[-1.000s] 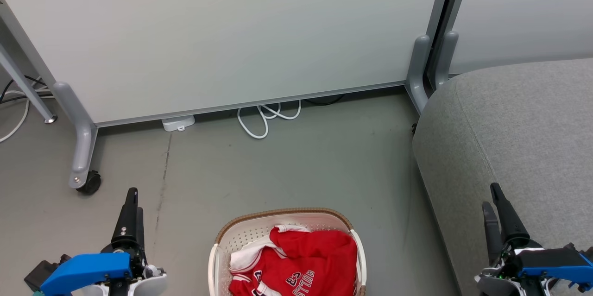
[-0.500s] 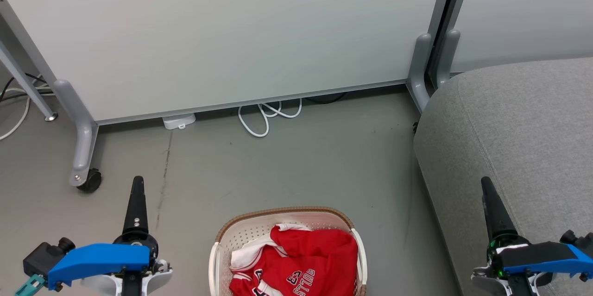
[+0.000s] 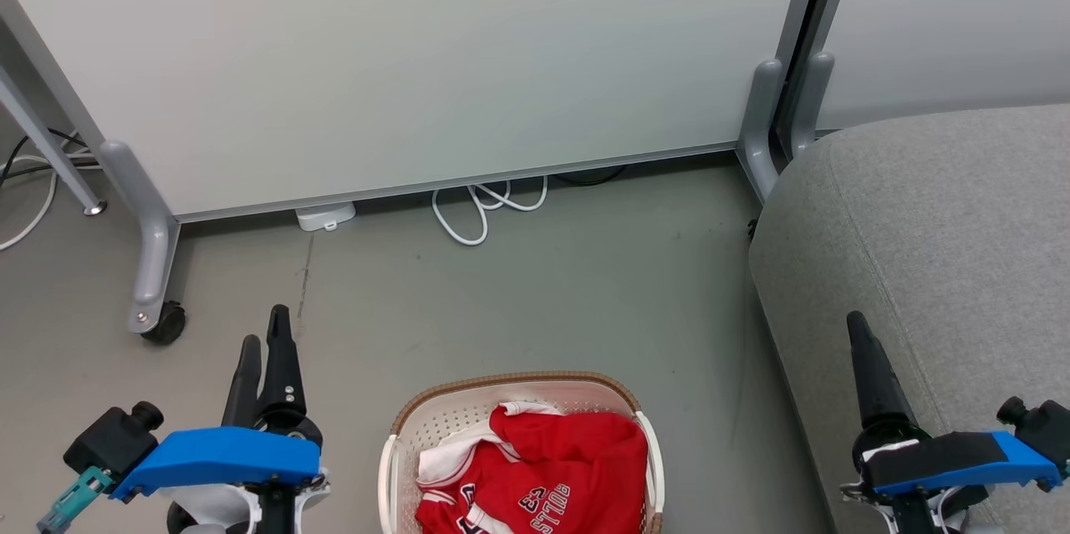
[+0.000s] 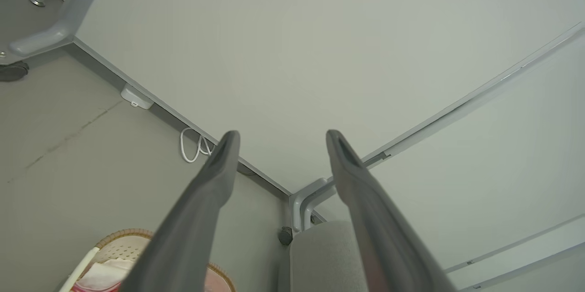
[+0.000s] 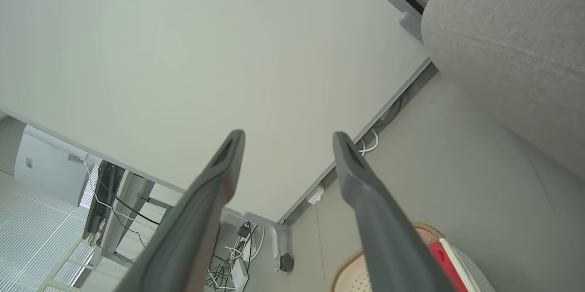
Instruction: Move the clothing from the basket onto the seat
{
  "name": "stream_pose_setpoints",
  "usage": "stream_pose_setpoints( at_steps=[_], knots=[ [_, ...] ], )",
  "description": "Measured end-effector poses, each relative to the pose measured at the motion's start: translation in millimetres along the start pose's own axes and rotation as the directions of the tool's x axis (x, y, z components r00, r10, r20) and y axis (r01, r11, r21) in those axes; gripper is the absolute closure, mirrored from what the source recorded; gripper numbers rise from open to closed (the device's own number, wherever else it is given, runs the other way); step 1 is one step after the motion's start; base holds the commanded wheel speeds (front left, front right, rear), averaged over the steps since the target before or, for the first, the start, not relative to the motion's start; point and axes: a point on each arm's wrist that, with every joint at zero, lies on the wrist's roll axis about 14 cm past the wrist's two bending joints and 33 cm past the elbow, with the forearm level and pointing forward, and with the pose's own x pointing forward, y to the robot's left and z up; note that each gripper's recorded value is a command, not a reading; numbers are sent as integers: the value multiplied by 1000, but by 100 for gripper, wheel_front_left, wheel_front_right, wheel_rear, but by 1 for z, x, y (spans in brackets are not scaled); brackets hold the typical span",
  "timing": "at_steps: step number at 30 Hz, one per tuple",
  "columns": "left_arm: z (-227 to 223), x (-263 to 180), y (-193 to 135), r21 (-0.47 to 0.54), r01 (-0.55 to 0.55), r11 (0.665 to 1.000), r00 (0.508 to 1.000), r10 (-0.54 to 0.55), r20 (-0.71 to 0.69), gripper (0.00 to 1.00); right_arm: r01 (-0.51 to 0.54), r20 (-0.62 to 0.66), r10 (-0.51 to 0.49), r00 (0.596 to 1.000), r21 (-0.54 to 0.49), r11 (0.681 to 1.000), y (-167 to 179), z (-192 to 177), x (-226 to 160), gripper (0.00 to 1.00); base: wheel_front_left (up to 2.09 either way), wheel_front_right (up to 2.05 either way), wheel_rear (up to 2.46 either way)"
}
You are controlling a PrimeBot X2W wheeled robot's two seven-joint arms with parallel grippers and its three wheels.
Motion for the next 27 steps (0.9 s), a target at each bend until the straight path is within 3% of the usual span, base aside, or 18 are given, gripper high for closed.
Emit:
stream_pose_setpoints(
  at_steps=[11, 27],
  knots=[
    [-5, -1, -7, 200, 18, 980, 1000, -17, -3, 0, -36, -8, 35, 999, -183, 982, 8, -5, 1, 0, 0, 0, 0],
    [-14, -2, -19, 416, 63, 907, 998, -65, -10, 0, -71, -12, 72, 997, -377, 924, 15, -8, 0, 0, 0, 0, 0]
  ],
)
